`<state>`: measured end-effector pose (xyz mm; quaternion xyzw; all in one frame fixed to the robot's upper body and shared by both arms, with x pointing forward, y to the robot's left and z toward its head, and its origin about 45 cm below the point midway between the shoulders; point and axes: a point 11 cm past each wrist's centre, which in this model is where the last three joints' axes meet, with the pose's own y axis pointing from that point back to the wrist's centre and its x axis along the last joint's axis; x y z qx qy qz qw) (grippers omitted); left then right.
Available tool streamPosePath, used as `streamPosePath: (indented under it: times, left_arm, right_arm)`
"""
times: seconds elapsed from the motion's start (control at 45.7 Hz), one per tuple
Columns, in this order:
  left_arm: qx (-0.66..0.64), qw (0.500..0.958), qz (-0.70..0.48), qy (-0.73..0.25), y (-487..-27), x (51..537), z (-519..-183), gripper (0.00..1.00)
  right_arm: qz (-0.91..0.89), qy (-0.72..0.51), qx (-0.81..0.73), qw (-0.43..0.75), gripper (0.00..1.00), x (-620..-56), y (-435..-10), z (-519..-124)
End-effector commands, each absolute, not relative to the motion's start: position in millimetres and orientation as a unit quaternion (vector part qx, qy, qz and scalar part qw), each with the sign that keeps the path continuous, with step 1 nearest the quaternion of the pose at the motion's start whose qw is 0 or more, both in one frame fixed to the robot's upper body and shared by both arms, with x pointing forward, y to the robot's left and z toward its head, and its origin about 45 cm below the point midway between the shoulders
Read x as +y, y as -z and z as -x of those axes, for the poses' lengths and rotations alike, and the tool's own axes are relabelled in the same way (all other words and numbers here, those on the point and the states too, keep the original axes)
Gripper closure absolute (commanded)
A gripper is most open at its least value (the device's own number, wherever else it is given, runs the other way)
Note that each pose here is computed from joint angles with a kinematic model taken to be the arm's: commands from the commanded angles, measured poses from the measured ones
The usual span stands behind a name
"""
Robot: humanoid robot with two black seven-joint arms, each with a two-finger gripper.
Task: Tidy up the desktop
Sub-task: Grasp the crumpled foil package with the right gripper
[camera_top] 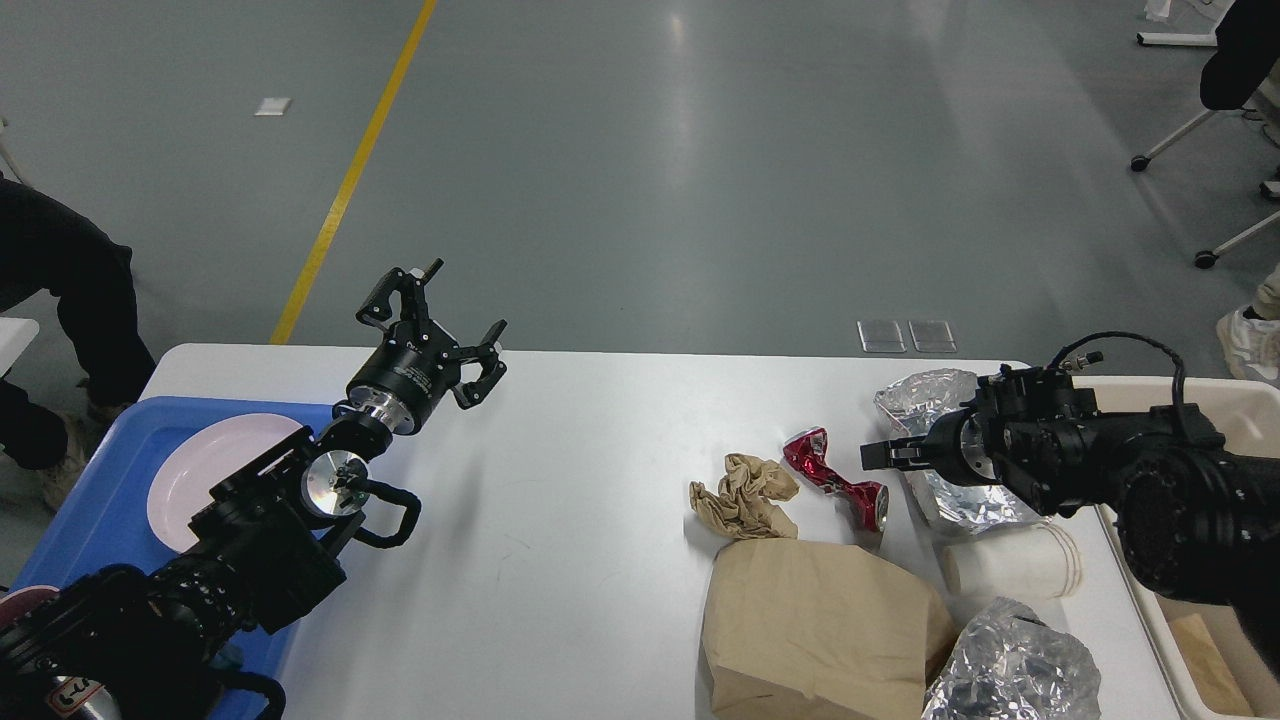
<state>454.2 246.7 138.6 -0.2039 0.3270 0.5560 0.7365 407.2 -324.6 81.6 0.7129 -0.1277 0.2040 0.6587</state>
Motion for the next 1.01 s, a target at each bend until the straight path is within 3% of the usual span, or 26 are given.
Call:
streamPosePath:
  times: [0.0, 0.109, 0.197, 0.481, 0.744, 0.985]
  left_arm:
    - [0.327, 0.736, 0.204, -0.556, -139, 247, -454, 0.03]
    - [0.327, 0.736, 0.204, -0.556, -139, 247, -454, 0.03]
    - [0.327, 0.736, 0.204, -0.556, -139, 247, -454, 0.03]
    - [0.327, 0.737, 0.203, -0.556, -138, 247, -454, 0.03]
    - [0.327, 0.736, 0.204, -0.556, -139, 247, -454, 0.03]
    - [0.327, 0.736, 0.204, -0.556, -139, 247, -454, 0.03]
  right_arm:
    - [-0.712, -0.203, -0.128, 0.66, 0.28, -326, -82, -408]
    - [-0.708, -0.203, -0.127, 0.664, 0.44, -328, -83, -408]
    - [-0.705, -0.201, -0.128, 0.668, 0.5, -331, -84, -408]
    - [-0.703, -0.175, -0.114, 0.679, 1.0, -336, -86, -404]
    - [-0.716, -0.127, -0.09, 0.68, 1.0, -328, -89, -400]
    - [-0.717, -0.151, -0.108, 0.672, 1.0, -320, -120, -425]
